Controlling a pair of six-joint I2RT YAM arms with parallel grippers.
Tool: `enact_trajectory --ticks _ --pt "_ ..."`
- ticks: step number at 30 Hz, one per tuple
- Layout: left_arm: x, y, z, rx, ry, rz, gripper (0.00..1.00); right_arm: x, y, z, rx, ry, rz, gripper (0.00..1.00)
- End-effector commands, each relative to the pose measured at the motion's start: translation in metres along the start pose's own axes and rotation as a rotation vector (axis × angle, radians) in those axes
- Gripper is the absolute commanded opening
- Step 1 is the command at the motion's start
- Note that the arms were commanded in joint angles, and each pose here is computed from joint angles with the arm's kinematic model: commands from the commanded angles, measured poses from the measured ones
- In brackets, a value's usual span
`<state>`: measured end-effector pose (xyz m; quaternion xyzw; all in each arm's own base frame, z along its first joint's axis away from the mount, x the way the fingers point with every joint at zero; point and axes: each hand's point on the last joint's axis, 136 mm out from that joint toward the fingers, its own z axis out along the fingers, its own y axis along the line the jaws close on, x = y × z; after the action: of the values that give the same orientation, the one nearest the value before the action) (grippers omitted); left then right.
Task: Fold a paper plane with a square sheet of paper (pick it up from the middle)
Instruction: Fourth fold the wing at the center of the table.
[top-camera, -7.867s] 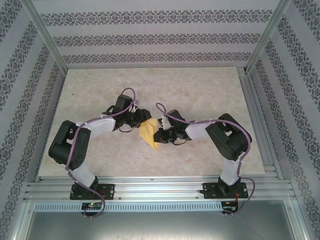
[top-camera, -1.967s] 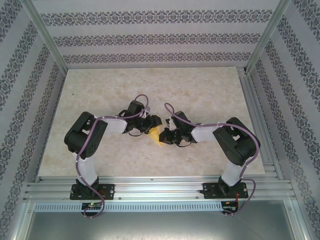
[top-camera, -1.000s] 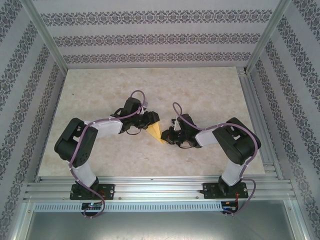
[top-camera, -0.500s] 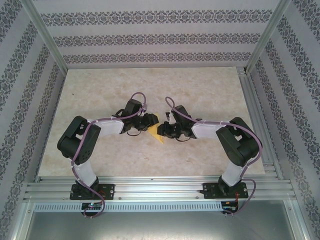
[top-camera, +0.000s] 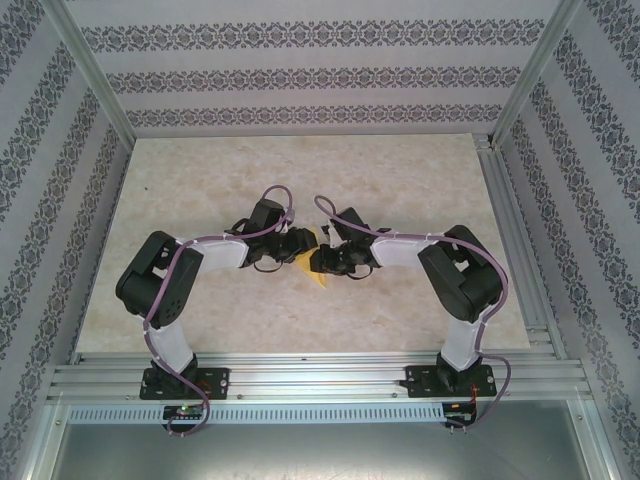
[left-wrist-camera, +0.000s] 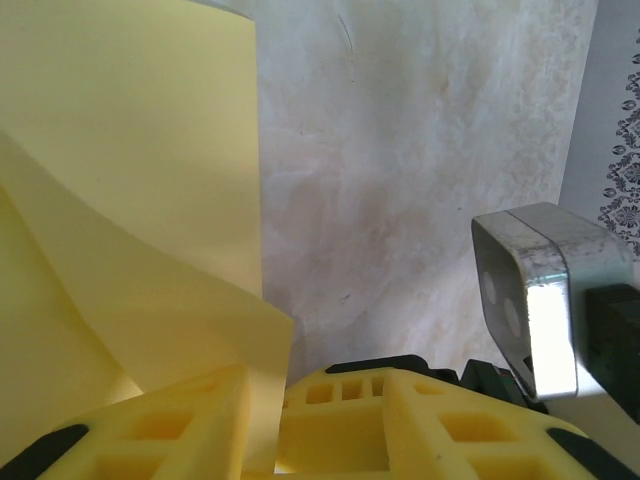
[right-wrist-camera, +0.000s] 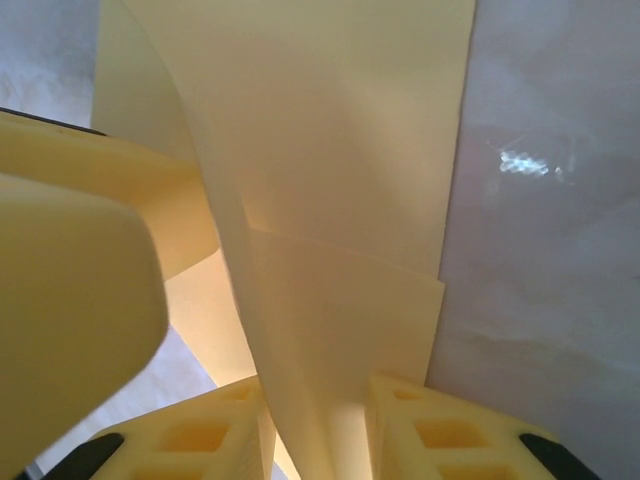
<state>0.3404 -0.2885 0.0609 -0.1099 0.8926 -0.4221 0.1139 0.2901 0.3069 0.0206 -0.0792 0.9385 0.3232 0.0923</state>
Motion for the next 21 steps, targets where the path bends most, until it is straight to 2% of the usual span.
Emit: enact_trajectory --ticks 1,11,16,21 --pt "-0.001 -0.012 0.004 0.034 0.001 0.026 0.41 -0.006 0.006 0.001 0.025 -0.020 -0.056 0.30" --pt "-0.004 -0.019 -0.004 0.041 -0.022 0.034 0.43 -0.005 0.004 0.002 0.057 -0.023 -0.054 0.10" --pt "-0.006 -0.023 -0.015 0.042 -0.051 0.041 0.49 -0.003 0.017 -0.005 -0.015 -0.043 -0.027 0.00" --pt "-0.005 -0.034 -0.027 0.074 -0.070 0.058 0.56 -0.001 0.041 -0.014 -0.181 -0.083 0.053 0.00"
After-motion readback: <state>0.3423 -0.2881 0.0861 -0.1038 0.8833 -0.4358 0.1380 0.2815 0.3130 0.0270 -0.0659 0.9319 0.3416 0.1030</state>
